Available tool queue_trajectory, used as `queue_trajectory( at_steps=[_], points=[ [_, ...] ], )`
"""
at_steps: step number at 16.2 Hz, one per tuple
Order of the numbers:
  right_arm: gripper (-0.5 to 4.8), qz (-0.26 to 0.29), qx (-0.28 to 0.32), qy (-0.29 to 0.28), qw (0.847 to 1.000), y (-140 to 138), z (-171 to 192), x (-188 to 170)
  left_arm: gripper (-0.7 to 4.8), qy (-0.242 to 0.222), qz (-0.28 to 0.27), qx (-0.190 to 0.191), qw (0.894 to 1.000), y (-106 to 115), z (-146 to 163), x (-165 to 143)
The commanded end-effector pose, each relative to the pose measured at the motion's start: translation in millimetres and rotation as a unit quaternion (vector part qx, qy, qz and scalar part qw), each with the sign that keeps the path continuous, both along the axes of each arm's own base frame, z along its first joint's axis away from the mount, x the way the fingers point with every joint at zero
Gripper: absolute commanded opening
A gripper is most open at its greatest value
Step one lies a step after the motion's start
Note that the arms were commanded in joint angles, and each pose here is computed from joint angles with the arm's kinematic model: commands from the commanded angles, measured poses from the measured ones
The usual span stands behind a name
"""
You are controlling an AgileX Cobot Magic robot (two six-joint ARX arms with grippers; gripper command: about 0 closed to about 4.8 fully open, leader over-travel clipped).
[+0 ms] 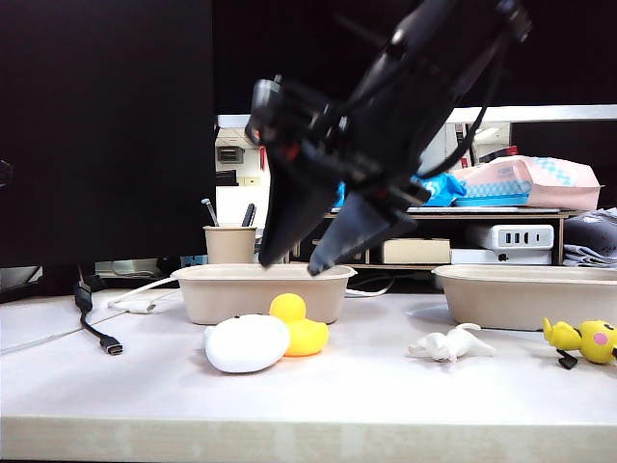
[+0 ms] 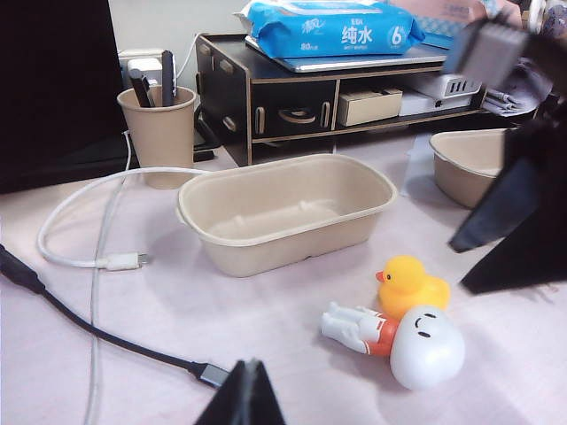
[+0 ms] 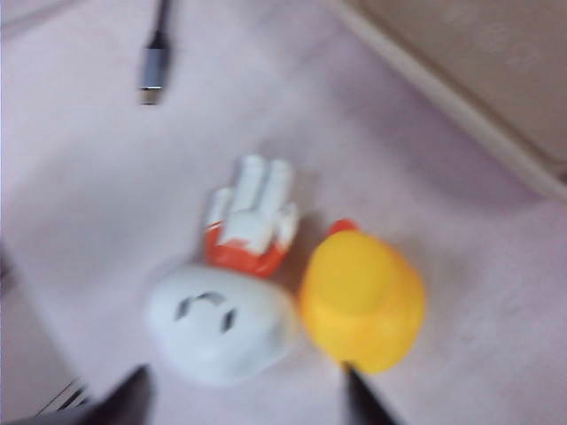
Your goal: Put the dolls with similar colors into the same paper box, while dolls with different colors go into separate paper boxes.
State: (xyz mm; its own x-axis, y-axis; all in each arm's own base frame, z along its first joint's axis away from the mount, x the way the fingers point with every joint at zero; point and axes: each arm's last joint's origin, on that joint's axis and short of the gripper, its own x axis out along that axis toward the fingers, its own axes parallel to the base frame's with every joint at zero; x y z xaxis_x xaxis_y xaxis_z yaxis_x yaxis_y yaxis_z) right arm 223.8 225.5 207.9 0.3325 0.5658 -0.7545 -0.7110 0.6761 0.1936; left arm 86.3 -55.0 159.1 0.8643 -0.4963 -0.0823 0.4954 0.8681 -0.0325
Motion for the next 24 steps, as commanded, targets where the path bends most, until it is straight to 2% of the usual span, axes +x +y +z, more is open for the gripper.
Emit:
queue_trajectory(
  at_steps=[1, 4, 11, 12, 15, 21, 23, 24],
  points=[
    [2.84, -0.013, 0.010, -0.029, 0.999, 5, -5, 11, -0.06, -0.005, 0.001, -0.001, 1.000, 0, 1, 0],
    [2.83, -0.034, 0.003, -0.054, 0.998, 10, -14, 19, -0.06, -0.005, 0.001, -0.001, 1.000, 0, 1, 0],
    [2.69, -0.039, -0.022, -0.031, 0.998, 13, -42, 28, -0.06, -0.005, 0.001, -0.001, 1.000, 0, 1, 0],
    [2.59, -0.039, -0.020, -0.033, 0.998, 14, -43, 29, -0.06, -0.005, 0.001, -0.001, 1.000, 0, 1, 0],
    [1.38, -0.040, -0.016, -0.037, 0.998, 15, -42, 30, -0.06, -0.005, 0.001, -0.001, 1.000, 0, 1, 0],
    [1.34, -0.045, -0.009, -0.038, 0.998, 16, -39, 31, -0.06, -0.005, 0.001, -0.001, 1.000, 0, 1, 0],
    [1.03, -0.045, 0.000, -0.043, 0.998, 18, -33, 34, -0.06, -0.005, 0.001, -0.001, 1.000, 0, 1, 0],
    [1.04, -0.044, 0.005, -0.042, 0.998, 20, -30, 35, -0.06, -0.005, 0.001, -0.001, 1.000, 0, 1, 0]
  ],
)
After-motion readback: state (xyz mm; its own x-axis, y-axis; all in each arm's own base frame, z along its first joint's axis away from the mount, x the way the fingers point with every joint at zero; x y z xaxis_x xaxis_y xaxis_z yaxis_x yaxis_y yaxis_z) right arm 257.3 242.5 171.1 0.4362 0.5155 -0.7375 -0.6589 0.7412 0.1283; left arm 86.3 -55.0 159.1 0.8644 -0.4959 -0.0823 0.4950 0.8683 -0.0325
